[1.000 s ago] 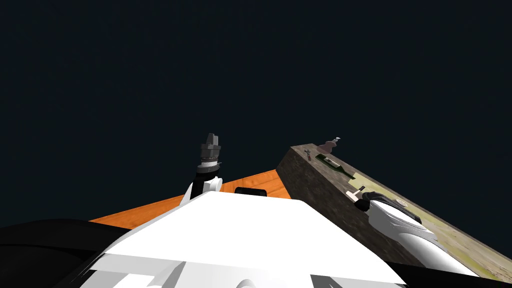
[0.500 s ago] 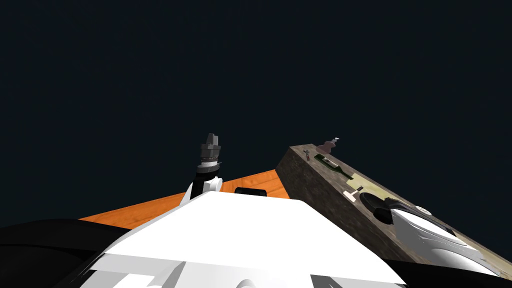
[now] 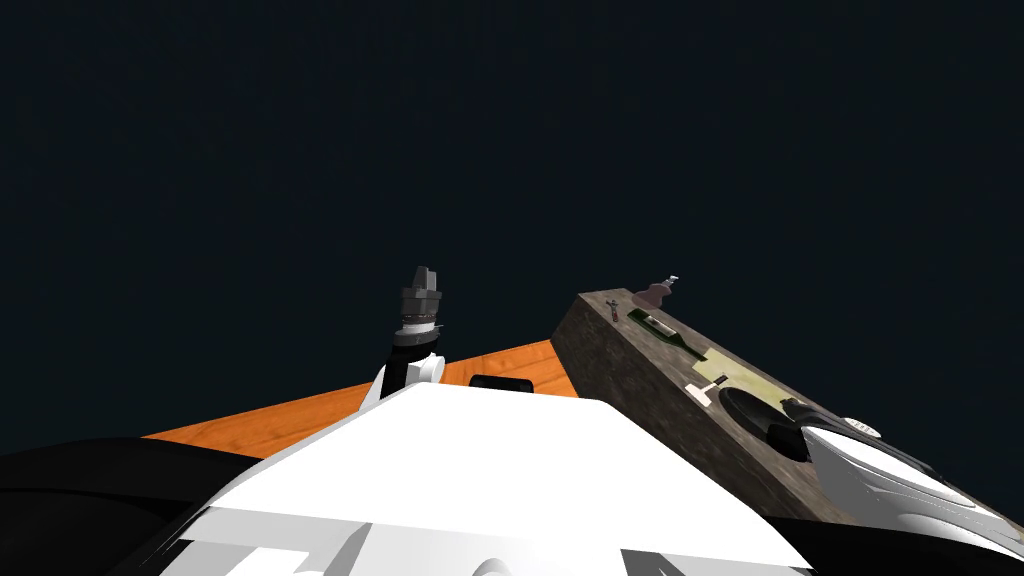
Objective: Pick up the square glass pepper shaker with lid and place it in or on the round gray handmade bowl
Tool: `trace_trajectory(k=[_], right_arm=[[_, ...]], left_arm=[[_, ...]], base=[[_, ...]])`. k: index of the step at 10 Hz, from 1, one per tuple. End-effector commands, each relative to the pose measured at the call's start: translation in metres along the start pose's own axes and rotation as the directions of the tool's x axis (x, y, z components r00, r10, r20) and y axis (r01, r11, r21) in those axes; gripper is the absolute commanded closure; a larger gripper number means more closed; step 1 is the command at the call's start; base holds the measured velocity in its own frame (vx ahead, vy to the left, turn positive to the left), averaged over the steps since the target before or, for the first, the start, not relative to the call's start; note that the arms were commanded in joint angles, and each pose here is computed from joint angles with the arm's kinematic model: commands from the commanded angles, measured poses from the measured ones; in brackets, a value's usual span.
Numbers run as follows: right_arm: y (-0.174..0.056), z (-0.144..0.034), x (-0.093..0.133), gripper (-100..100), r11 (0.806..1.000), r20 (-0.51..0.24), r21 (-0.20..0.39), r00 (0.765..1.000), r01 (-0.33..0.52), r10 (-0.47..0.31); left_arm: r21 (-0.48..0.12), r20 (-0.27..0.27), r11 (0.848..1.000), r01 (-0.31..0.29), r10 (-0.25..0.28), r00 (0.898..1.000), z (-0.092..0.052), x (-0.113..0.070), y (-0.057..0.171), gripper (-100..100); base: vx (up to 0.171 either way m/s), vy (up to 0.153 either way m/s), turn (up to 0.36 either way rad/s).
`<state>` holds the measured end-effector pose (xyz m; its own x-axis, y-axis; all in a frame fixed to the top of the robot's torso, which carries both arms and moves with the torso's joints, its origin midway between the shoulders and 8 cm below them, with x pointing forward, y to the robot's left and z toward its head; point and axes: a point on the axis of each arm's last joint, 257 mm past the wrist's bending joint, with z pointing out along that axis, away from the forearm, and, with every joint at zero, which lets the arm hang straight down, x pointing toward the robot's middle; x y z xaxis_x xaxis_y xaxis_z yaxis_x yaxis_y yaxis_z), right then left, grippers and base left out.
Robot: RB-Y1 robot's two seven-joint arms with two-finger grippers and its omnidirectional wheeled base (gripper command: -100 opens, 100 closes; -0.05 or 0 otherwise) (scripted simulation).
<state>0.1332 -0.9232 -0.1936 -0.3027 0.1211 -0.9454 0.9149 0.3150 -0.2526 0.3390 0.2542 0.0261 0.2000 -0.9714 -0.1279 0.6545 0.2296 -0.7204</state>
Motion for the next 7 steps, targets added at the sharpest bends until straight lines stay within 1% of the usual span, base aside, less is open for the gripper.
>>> trace_trajectory(k=[1,3,4,5,6,7], right_arm=[[0.000,0.000,0.000,-100,1.000,0.000,0.000,1.000,0.000,0.000],[0.000,0.000,0.000,-100,1.000,0.000,0.000,1.000,0.000,0.000],[0.000,0.000,0.000,0,1.000,0.000,0.000,1.000,0.000,0.000],[0.009,0.005,-0.012,-100,1.000,0.004,-0.022,1.000,-0.002,0.002],[0.010,0.005,-0.011,-100,1.000,0.002,-0.026,1.000,0.005,-0.005],[0.015,0.008,-0.023,-100,0.999,0.011,-0.037,1.000,0.002,-0.001]], left_arm=[[0.000,0.000,1.000,0.000,0.000,1.000,0.000,0.000,0.000,0],[0.000,0.000,1.000,0.000,0.000,1.000,0.000,0.000,0.000,0],[0.000,0.000,1.000,0.000,0.000,1.000,0.000,0.000,0.000,0],[0.000,0.000,1.000,0.000,0.000,1.000,0.000,0.000,0.000,0],[0.000,0.000,1.000,0.000,0.000,1.000,0.000,0.000,0.000,0],[0.000,0.000,1.000,0.000,0.000,1.000,0.000,0.000,0.000,0]], base=[[0.000,0.000,0.000],[0.000,0.000,0.000],[0.000,0.000,0.000],[0.054,0.011,-0.247],[0.076,0.027,-0.121],[0.112,0.029,-0.180]])
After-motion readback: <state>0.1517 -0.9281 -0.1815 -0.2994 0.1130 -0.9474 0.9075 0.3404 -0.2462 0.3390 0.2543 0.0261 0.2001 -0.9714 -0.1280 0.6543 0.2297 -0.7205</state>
